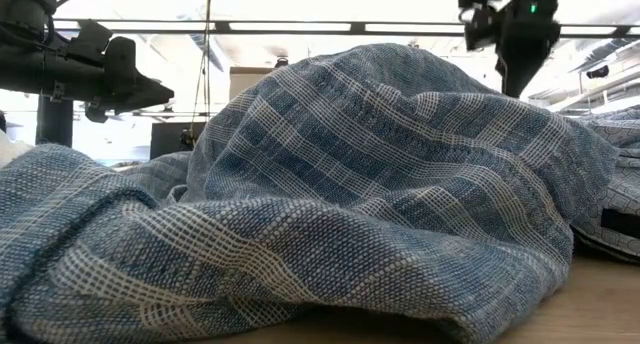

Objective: Sort clothes
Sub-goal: Put the black boxer into the laundry bin

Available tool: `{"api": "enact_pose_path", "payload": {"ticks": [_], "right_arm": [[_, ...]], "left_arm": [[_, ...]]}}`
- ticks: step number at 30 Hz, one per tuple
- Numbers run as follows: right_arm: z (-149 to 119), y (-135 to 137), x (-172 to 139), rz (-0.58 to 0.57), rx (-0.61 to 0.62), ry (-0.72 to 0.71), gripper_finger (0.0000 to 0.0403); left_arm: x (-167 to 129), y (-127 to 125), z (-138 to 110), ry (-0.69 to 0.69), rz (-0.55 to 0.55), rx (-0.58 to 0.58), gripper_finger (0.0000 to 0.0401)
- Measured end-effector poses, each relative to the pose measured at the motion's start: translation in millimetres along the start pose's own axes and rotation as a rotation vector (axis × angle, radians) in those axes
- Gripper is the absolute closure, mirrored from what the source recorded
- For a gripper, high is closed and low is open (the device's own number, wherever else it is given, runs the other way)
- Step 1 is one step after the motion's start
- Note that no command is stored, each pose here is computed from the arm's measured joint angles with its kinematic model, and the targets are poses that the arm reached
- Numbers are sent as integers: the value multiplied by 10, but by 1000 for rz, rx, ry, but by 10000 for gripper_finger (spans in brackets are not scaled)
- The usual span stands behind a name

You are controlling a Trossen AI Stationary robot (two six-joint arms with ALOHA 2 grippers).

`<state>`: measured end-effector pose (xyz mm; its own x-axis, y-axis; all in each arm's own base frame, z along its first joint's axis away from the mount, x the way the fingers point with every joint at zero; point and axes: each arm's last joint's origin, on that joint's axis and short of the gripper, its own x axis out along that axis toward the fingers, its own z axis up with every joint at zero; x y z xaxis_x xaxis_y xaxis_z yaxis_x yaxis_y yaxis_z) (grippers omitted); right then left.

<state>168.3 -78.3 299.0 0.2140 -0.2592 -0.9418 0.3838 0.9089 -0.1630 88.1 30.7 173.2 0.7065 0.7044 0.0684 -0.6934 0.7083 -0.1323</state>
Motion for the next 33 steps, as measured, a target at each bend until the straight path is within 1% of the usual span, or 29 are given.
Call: {"api": "enact_pose_path", "payload": {"ticks": [2, 5, 9, 11, 12, 15, 16, 17, 19, 22, 25, 27, 33], "right_arm": [[3, -16, 113, -6, -54, 1, 146], [21, -53, 242, -22, -106, -38, 149], [14, -82, 378, -37, -176, -63, 179], [-7, -97, 412, -39, -189, -50, 214], [-17, -104, 420, -39, -191, -42, 240], [-56, -119, 420, -34, -188, -10, 343], [-73, -120, 411, -33, -191, -2, 372], [-89, -120, 397, -32, -192, 1, 386], [-118, -124, 356, -48, -180, -5, 388], [-183, -134, 239, -70, -165, -11, 397], [-223, -156, 14, -82, -130, -57, 397], [-257, -175, -172, -90, -112, -88, 399], [-337, -253, -829, -160, -38, -251, 401]], "left_arm": [[0, 0, 0, 0, 0, 0, 284], [0, 0, 0, 0, 0, 0, 284], [0, 0, 0, 0, 0, 0, 284], [0, 0, 0, 0, 0, 0, 284], [0, 0, 0, 0, 0, 0, 284], [0, 0, 0, 0, 0, 0, 284], [0, 0, 0, 0, 0, 0, 284], [0, 0, 0, 0, 0, 0, 284], [0, 0, 0, 0, 0, 0, 284], [0, 0, 0, 0, 0, 0, 284], [0, 0, 0, 0, 0, 0, 284], [0, 0, 0, 0, 0, 0, 284], [0, 0, 0, 0, 0, 0, 284]]}}
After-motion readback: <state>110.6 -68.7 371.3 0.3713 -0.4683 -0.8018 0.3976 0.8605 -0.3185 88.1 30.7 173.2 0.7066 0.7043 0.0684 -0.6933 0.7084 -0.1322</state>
